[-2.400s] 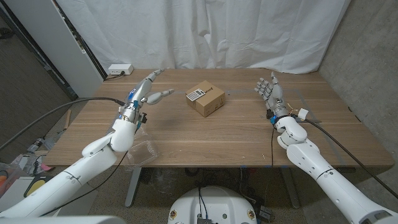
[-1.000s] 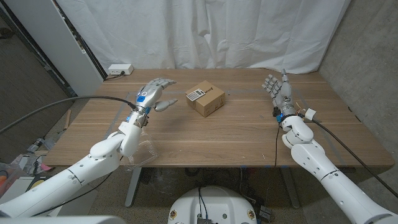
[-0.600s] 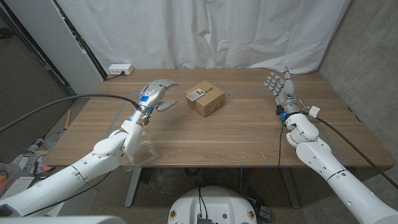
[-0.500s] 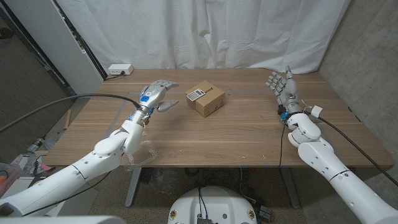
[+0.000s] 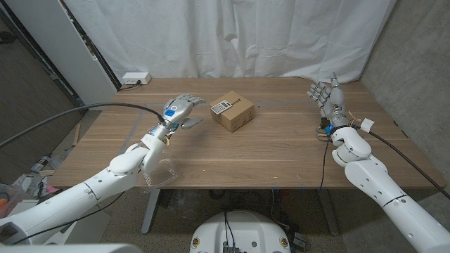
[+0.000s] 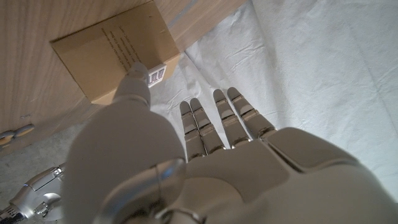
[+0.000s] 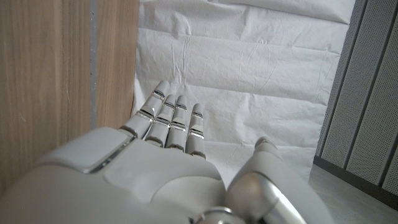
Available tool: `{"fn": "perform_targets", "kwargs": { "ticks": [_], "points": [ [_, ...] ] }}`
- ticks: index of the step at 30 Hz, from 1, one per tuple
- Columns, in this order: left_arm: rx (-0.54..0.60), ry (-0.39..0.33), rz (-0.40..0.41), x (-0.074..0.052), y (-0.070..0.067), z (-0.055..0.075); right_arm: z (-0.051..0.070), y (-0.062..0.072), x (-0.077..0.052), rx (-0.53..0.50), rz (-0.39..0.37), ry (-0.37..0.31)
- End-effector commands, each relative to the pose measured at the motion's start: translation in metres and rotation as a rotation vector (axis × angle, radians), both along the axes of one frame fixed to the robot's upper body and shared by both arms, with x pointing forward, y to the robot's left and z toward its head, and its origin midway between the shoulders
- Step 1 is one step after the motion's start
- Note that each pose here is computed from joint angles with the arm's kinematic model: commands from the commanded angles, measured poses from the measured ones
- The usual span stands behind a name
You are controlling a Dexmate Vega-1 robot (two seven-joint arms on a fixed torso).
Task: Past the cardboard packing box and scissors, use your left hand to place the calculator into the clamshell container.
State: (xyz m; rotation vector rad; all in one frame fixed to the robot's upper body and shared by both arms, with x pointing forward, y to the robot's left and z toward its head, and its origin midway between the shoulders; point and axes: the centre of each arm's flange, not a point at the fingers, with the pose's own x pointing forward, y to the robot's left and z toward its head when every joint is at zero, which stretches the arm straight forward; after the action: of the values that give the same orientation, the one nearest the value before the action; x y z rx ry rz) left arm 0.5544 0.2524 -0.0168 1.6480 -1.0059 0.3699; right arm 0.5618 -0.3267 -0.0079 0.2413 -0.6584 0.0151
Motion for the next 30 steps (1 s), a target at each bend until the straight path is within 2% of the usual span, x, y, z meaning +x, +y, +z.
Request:
{"fn": "perform_targets", "kwargs": {
  "ticks": [1, 8, 20, 30],
  "points": [
    [0.095, -0.003, 0.023, -0.003, -0.015, 0.005, 0.002, -0.003, -0.002, -0.012, -0.002, 0.008],
    [0.124, -0.022, 0.002, 0.002, -0.027, 0.005, 0.003, -0.004, -0.001, -0.015, -0.001, 0.009],
    [0.109, -0.045, -0.024, 0.022, -0.025, 0.003, 0.001, -0.006, -0.004, -0.013, -0.007, 0.024],
    [0.116, -0.028, -0.048, 0.038, -0.035, 0.0, 0.0, -0.008, -0.006, -0.007, -0.015, 0.021]
  ]
}}
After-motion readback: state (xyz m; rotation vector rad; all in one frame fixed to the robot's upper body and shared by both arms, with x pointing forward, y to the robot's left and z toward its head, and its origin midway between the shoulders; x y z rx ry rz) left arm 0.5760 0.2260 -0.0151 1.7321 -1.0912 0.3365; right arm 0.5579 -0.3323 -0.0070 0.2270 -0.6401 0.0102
